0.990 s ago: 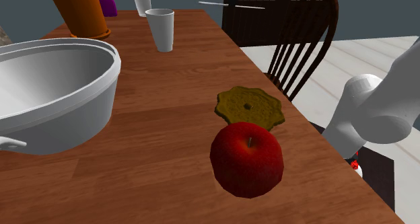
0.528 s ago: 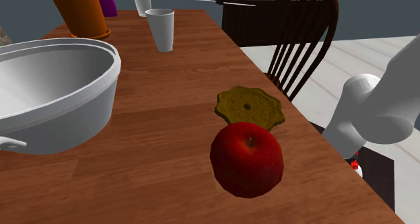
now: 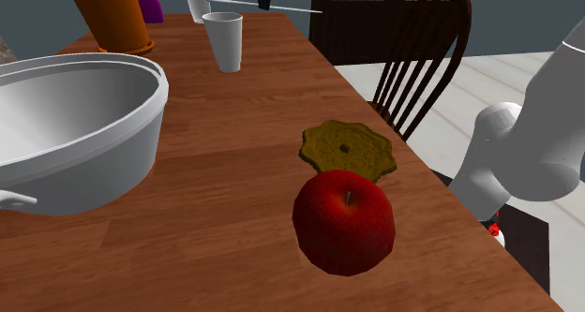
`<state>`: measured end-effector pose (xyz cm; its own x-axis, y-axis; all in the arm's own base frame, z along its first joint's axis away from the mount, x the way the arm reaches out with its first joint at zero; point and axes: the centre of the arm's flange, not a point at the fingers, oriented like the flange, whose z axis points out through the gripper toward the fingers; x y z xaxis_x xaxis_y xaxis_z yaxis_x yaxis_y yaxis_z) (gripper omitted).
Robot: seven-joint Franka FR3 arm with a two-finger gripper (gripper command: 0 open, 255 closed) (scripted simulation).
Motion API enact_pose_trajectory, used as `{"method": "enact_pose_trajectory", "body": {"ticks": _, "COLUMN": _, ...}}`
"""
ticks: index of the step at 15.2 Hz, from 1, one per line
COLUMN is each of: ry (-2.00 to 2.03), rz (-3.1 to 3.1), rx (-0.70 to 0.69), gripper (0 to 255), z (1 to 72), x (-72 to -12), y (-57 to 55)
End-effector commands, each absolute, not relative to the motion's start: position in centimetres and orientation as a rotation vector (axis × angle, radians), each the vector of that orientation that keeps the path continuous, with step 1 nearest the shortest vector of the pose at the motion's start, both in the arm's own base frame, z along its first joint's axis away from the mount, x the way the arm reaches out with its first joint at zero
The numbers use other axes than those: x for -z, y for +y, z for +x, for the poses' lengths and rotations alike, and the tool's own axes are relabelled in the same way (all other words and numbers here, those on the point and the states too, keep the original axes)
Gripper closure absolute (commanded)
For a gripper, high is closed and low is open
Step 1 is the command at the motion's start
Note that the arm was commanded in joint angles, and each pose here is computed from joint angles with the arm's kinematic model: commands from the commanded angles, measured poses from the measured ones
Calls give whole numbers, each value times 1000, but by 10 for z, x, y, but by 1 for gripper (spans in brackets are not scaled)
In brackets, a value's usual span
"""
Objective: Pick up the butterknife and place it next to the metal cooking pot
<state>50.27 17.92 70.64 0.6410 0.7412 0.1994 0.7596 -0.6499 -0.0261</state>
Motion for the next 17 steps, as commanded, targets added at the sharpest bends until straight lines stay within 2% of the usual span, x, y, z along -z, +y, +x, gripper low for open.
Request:
{"method": "enact_pose_trajectory", "body": {"ticks": 1, "ry": -1259, "rz": -2748, "rx": 261, "gripper": 255, "z": 508, "x": -707, "y": 206}}
{"method": "enact_pose_trajectory", "body": {"ticks": 12, "ry": -1259, "rz": -2748, "rx": 261, "gripper": 255, "z": 544, "x": -708, "y": 344}}
{"method": "enact_pose_trajectory", "body": {"ticks": 17, "ry": -1259, "rz": -2748, "rx": 261, "gripper": 255, "z": 544, "x": -681, "y": 344}}
